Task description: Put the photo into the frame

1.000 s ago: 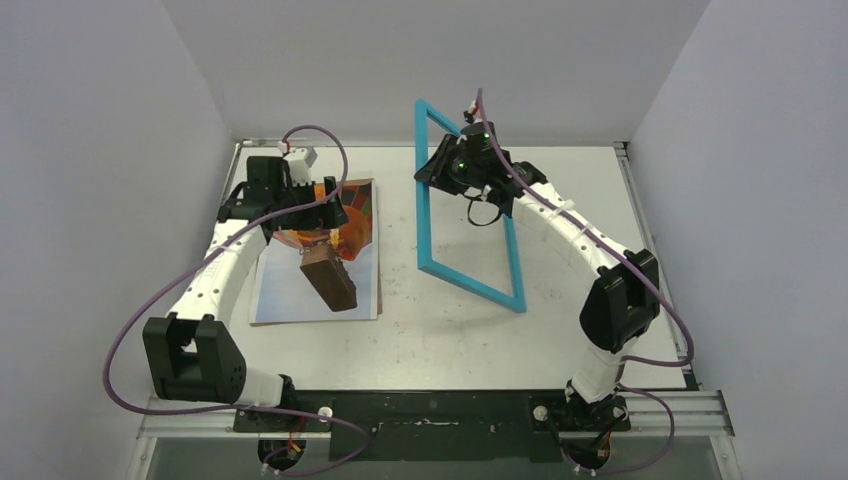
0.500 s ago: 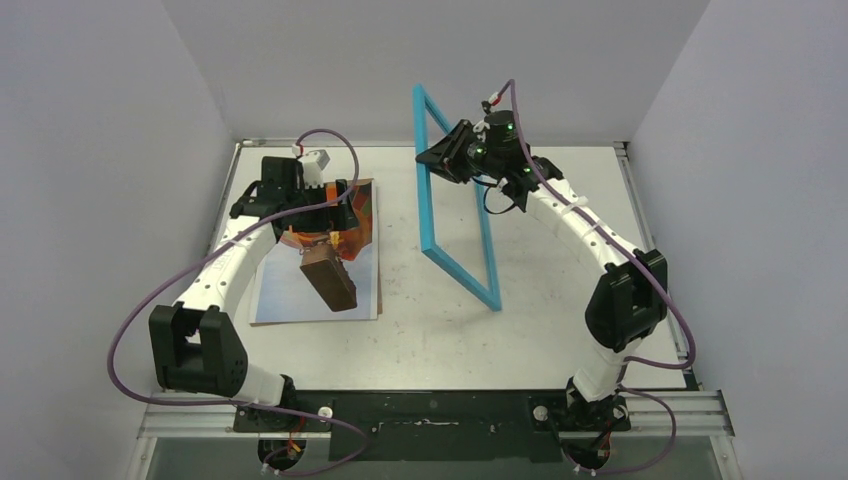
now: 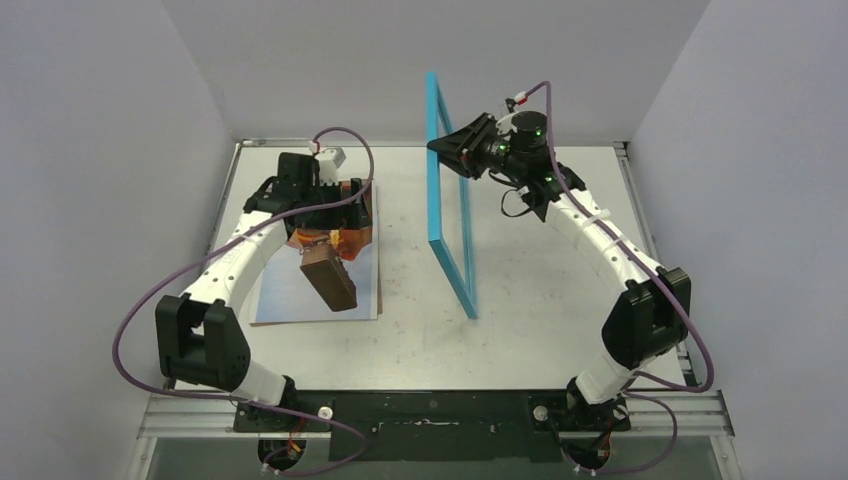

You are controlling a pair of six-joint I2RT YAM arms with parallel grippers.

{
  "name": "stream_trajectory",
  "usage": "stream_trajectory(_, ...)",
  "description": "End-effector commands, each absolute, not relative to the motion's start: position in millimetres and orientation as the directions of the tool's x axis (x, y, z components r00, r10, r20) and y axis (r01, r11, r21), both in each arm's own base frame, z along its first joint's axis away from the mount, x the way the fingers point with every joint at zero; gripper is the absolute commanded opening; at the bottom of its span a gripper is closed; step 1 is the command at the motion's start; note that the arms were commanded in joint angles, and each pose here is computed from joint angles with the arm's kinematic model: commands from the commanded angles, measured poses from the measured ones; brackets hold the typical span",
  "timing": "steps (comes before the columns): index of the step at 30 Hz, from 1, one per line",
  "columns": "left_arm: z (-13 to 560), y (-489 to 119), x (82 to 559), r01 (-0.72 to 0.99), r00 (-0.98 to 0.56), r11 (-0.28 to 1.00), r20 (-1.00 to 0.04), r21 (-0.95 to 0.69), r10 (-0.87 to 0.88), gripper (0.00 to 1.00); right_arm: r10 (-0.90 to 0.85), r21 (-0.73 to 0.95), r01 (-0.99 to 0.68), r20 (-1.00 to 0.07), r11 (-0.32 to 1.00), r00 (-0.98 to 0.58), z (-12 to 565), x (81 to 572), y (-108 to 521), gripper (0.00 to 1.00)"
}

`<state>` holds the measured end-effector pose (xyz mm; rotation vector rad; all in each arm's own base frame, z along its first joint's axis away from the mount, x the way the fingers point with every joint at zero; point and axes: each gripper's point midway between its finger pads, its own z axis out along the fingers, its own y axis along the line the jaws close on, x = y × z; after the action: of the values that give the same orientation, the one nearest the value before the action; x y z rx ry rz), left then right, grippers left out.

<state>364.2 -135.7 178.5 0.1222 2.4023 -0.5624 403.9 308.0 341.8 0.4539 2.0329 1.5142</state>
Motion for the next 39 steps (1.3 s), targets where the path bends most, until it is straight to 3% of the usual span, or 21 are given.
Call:
stream_trajectory(1, 196, -157, 382, 0.281, -0.726, 0.901, -0.688, -0.329, -0.025, 0.96, 0.614, 0.95, -0.255, -0.312, 0.183, -0.725, 422, 391, 283, 0.05)
stream_trajectory(10, 185, -211, 387, 0.337, -0.737, 0.89, -0.674, -0.306, 0.047, 0.96, 0.688, 0.961, -0.247, -0.262, 0.124, -0.676, 408, 383, 219, 0.05)
stream_trajectory(19, 185, -233, 378, 0.305, -0.769, 0.833, -0.635, -0.461, -0.07, 0.96, 0.644, 0.938, -0.346, -0.273, 0.014, -0.714, 452, 371, 257, 0.05)
stream_trajectory(28, 163, -241, 369, 0.245, -0.806, 0.785, -0.569, -0.569, -0.161, 0.96, 0.612, 0.885, -0.39, -0.166, -0.253, -0.773, 491, 346, 297, 0.05)
stream_trajectory(39, 154, -239, 372, 0.22, -0.815, 0.718, -0.529, -0.66, -0.237, 0.96, 0.59, 0.843, -0.408, -0.139, -0.351, -0.795, 521, 324, 321, 0.05)
